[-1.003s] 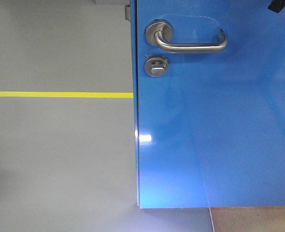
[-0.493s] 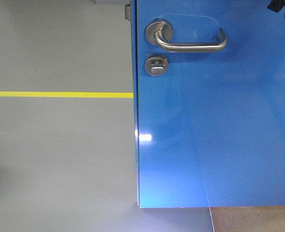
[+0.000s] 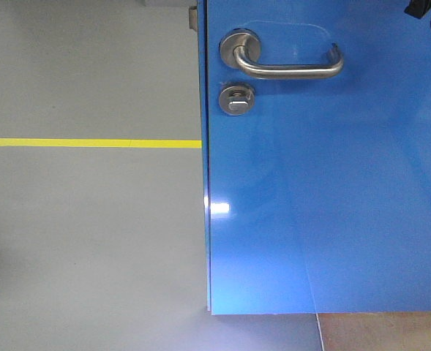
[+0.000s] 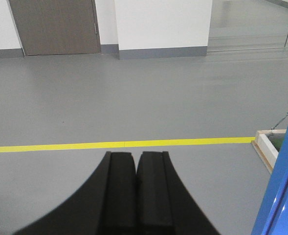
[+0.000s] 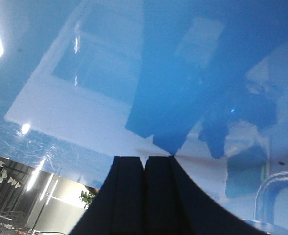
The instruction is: Move to blue door and open it
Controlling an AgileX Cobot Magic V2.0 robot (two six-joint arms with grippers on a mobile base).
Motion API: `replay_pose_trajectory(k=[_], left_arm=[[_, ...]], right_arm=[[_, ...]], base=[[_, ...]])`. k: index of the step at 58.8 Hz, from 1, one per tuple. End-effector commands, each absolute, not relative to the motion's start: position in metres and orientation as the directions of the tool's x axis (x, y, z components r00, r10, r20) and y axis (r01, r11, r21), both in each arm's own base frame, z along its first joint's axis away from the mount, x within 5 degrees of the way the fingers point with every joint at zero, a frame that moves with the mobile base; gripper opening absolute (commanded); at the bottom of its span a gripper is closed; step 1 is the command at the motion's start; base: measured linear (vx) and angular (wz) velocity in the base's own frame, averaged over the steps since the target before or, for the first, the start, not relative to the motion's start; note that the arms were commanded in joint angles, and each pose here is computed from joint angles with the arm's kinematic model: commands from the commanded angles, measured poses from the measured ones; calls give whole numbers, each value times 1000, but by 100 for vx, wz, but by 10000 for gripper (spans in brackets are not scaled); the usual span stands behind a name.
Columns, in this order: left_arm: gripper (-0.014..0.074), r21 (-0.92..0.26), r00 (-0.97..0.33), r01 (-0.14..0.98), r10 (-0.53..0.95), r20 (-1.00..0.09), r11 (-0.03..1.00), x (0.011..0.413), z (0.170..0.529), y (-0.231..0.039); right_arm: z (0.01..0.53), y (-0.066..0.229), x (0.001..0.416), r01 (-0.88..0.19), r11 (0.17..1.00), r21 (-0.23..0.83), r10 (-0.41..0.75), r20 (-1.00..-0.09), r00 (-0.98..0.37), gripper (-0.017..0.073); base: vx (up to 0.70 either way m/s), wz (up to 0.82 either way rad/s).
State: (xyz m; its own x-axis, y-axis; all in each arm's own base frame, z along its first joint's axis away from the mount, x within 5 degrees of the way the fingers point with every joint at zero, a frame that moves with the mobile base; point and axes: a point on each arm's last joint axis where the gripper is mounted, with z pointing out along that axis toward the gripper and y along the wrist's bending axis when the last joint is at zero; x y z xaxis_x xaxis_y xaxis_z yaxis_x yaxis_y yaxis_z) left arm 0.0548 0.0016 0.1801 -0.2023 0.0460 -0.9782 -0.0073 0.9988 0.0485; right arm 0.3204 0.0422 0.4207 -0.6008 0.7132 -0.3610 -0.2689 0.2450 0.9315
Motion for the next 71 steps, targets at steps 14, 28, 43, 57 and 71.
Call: replay_pose_trajectory(k=[14,28,43,57,71], left_arm=[[73,38,-81,-2,38,-996,999,54,197,1],[73,38,-81,-2,38,-996,999,54,197,1],[73,38,-81,-2,38,-996,999,54,197,1],[73,38,-81,-2,38,-996,999,54,197,1],[73,38,-81,-2,38,-996,999,54,197,1]], right_arm=[[446,41,311,-341,175,924,744,-351,-569,12],[446,41,311,-341,175,924,744,-351,-569,12],[446,41,311,-341,175,924,744,-351,-569,12],[446,41,311,-341,175,924,744,-351,-569,12],[445,35,316,-312,217,925,785,-355,-507,12]], base=[[0,0],[0,0],[0,0],[0,0],[0,0]])
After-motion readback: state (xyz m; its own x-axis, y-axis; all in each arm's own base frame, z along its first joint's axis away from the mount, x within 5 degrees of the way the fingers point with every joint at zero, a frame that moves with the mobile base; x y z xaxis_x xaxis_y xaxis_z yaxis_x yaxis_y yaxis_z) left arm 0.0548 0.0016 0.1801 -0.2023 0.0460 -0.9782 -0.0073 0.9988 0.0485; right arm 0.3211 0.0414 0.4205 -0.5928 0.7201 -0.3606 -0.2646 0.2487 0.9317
